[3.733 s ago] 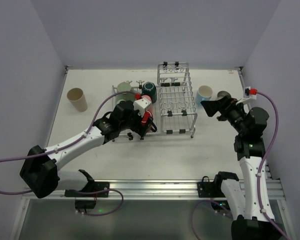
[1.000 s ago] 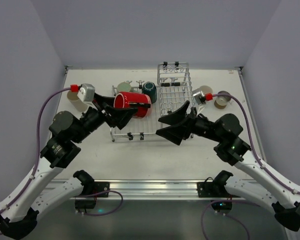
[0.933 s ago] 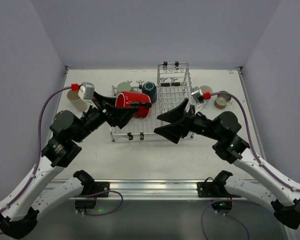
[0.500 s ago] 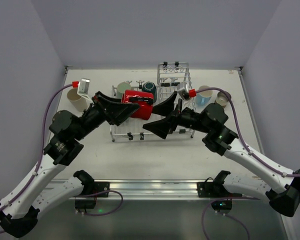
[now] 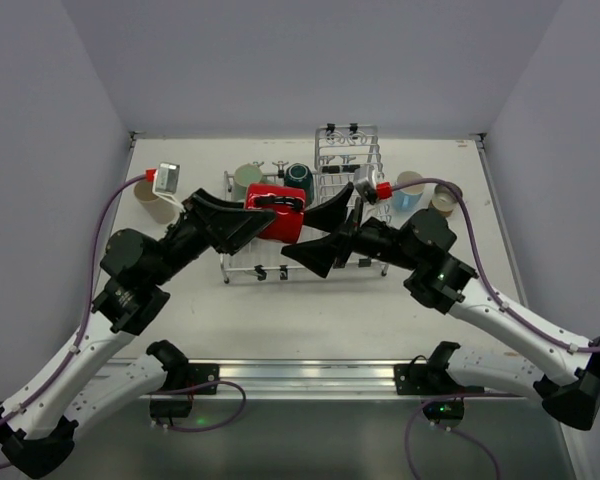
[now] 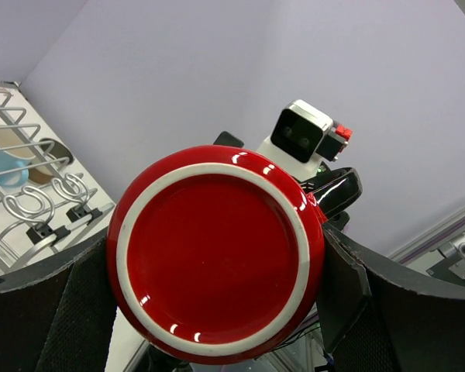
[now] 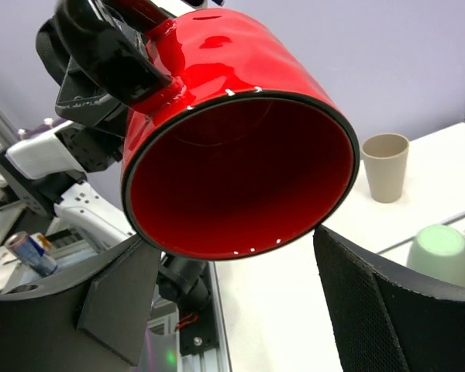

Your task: Unload the cups from the dish rack

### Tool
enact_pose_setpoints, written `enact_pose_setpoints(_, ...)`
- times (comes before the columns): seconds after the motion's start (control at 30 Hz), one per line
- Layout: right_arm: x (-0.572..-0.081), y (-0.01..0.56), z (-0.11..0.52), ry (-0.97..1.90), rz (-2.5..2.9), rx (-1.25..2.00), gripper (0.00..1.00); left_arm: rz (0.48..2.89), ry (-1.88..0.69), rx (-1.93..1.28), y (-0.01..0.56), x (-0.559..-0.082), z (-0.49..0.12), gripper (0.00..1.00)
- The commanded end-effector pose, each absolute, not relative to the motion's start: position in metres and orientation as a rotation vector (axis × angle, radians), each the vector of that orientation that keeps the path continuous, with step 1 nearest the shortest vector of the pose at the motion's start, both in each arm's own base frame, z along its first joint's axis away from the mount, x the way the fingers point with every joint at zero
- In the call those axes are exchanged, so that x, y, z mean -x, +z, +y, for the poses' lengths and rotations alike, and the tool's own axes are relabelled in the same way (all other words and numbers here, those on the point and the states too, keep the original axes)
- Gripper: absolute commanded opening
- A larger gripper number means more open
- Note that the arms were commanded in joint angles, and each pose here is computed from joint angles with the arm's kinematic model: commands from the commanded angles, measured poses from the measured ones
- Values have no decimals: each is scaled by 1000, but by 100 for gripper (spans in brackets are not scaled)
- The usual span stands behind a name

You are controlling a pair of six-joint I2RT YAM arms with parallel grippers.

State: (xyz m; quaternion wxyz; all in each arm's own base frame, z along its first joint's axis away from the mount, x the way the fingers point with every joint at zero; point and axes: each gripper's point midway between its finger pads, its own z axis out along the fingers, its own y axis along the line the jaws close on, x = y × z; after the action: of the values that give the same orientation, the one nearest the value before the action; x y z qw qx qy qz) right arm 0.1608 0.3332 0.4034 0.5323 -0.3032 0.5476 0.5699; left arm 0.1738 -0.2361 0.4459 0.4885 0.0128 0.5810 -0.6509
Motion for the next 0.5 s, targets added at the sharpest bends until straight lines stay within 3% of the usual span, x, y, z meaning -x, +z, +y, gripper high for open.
enact_pose_setpoints(0.0, -162, 435, 316, 1265, 1227, 687, 80, 1298, -1607, -43, 474, -166, -228, 0)
enact_pose_setpoints(0.07, -169, 430, 310, 1215, 1254, 661, 81, 1298, -1581, -32, 476, -167, -225, 0)
enact_pose_setpoints(0.23, -170, 422, 298, 1158, 1281, 638, 92, 1287, -1554, -15, 477, -169, -220, 0)
enact_pose_setpoints(0.47, -151, 443, 316, 1291, 1199, 739, 88, 1320, -1618, -36, 464, -170, -235, 0)
